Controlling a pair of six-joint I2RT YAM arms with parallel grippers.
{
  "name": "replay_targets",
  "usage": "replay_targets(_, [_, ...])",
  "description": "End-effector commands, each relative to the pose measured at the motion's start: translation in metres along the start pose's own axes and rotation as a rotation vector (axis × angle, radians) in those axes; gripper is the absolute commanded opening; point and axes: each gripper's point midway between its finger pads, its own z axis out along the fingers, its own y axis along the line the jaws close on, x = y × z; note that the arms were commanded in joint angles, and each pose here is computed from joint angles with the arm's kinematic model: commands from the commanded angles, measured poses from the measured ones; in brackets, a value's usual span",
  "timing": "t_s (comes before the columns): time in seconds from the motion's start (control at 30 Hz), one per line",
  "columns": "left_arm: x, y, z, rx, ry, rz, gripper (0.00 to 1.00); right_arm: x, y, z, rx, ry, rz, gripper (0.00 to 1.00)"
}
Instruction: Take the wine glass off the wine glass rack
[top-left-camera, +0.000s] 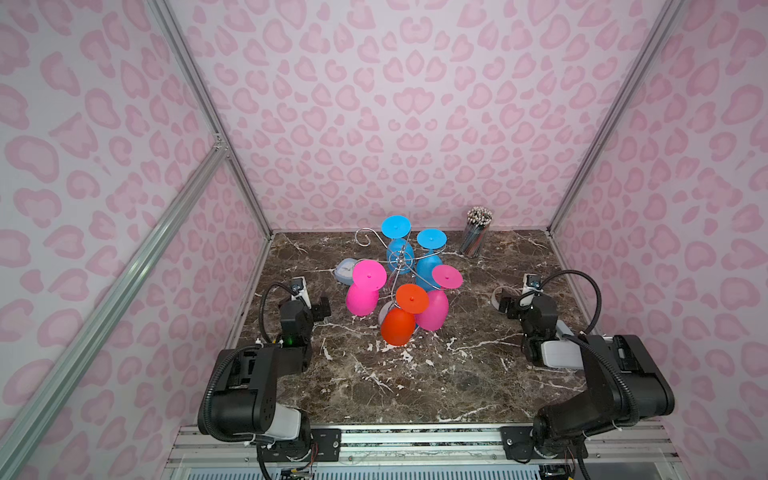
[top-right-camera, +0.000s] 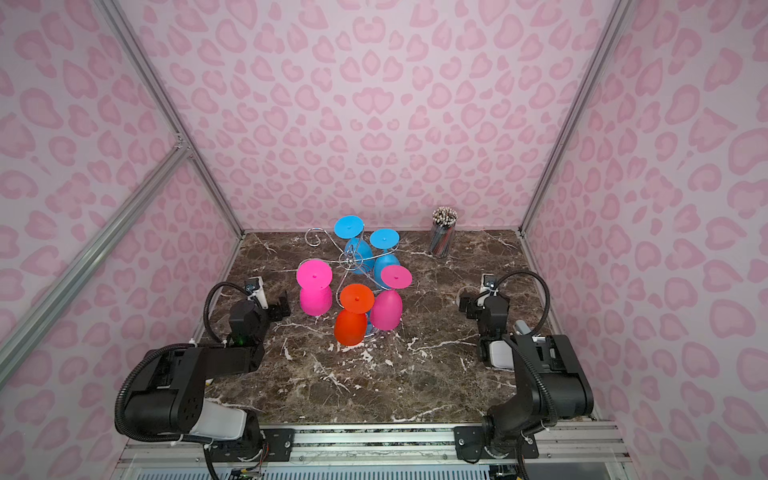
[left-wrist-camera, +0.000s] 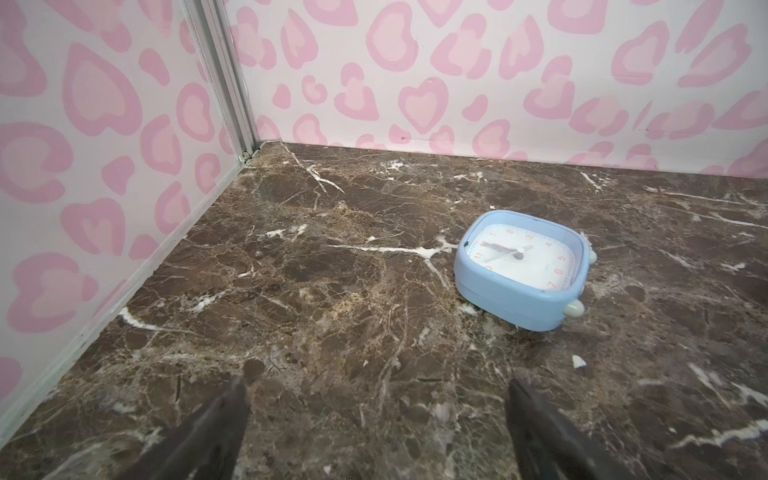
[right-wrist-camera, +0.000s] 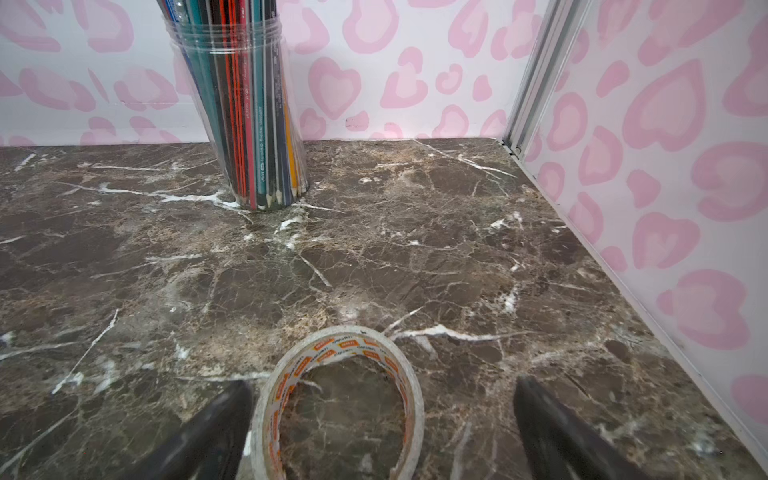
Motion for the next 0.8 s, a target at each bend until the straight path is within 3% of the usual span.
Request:
replay_targets(0.0, [-0.0094, 0.0007, -0.0002, -0.004, -0.036, -0.004, 0.97, -0.0025, -0.0005, 0.0004, 0.004, -0.007, 0.002, 1.00])
replay_targets(0.77, [-0.0086, 0.0008, 0.0015, -0.004, -0.028, -0.005, 0.97, -0.0016, -0.0010, 0.0017, 0.004, -0.001, 0.004, 1.00])
